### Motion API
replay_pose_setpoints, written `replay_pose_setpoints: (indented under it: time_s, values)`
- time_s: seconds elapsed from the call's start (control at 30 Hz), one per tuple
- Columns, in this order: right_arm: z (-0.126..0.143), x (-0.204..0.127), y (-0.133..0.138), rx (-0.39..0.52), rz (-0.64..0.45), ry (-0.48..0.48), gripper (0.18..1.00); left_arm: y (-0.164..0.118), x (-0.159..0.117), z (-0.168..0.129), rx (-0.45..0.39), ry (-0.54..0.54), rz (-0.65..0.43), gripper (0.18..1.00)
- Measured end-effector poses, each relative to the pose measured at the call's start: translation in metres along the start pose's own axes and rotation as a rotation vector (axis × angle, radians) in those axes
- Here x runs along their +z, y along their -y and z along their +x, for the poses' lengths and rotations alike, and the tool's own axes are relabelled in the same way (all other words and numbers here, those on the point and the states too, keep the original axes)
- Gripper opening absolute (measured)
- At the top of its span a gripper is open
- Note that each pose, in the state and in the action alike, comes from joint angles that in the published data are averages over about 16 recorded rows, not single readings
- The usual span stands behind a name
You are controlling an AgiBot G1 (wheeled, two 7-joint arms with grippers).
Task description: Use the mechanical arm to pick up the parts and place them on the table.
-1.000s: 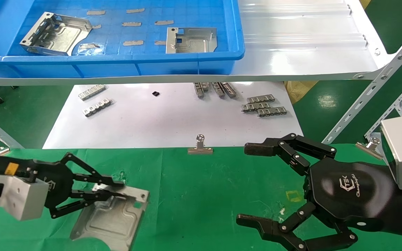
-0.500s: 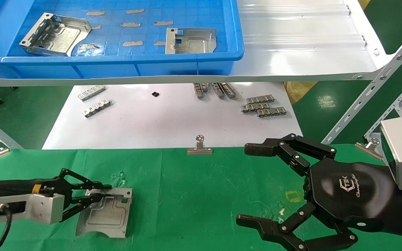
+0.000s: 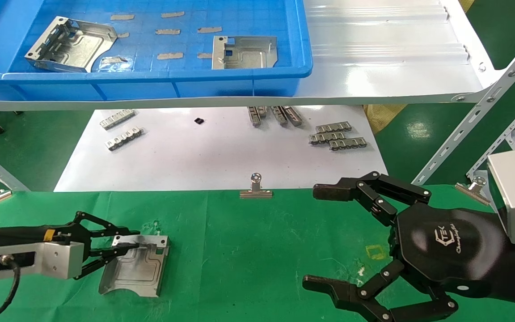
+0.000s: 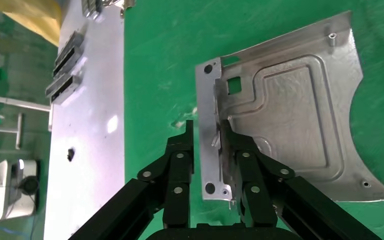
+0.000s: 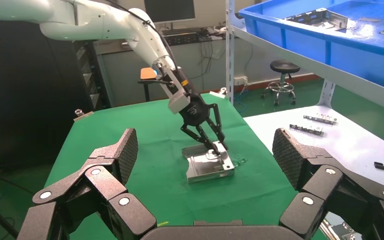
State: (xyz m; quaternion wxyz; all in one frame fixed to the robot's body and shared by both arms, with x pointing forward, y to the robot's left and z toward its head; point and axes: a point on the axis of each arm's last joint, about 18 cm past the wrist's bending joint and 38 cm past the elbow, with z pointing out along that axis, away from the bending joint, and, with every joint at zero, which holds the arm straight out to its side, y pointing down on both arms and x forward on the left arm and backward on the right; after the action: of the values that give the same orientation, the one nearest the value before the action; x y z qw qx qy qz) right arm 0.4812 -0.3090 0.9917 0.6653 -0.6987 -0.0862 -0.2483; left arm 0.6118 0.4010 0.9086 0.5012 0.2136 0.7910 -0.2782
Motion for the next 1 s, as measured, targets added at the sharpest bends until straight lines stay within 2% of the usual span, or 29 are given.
replay_pose_setpoints:
  time_s: [0.1, 0.23, 0.4, 0.63, 0.73, 1.0]
  values:
    - [0.000, 0.000, 0.000, 0.000, 0.000, 0.000, 1.001, 0.001, -0.002, 0.000, -0.028, -0.002, 0.012, 0.307]
    - [0.000, 0.000, 0.000, 0.000, 0.000, 0.000, 1.001, 0.008, -0.006, 0.000, -0.112, -0.010, 0.057, 0.350]
    - [0.000, 0.000, 0.000, 0.000, 0.000, 0.000, 1.001, 0.018, -0.012, 0.001, -0.269, -0.023, 0.144, 0.424]
    - [0.000, 0.000, 0.000, 0.000, 0.000, 0.000, 1.001, 0.030, -0.019, 0.002, -0.519, -0.027, 0.273, 0.577]
    - [0.000, 0.000, 0.000, 0.000, 0.000, 0.000, 1.001, 0.030, -0.019, 0.003, -0.599, -0.016, 0.308, 0.654]
    - [0.000, 0.000, 0.000, 0.000, 0.000, 0.000, 1.001, 0.028, -0.019, 0.006, -0.693, 0.007, 0.338, 0.817]
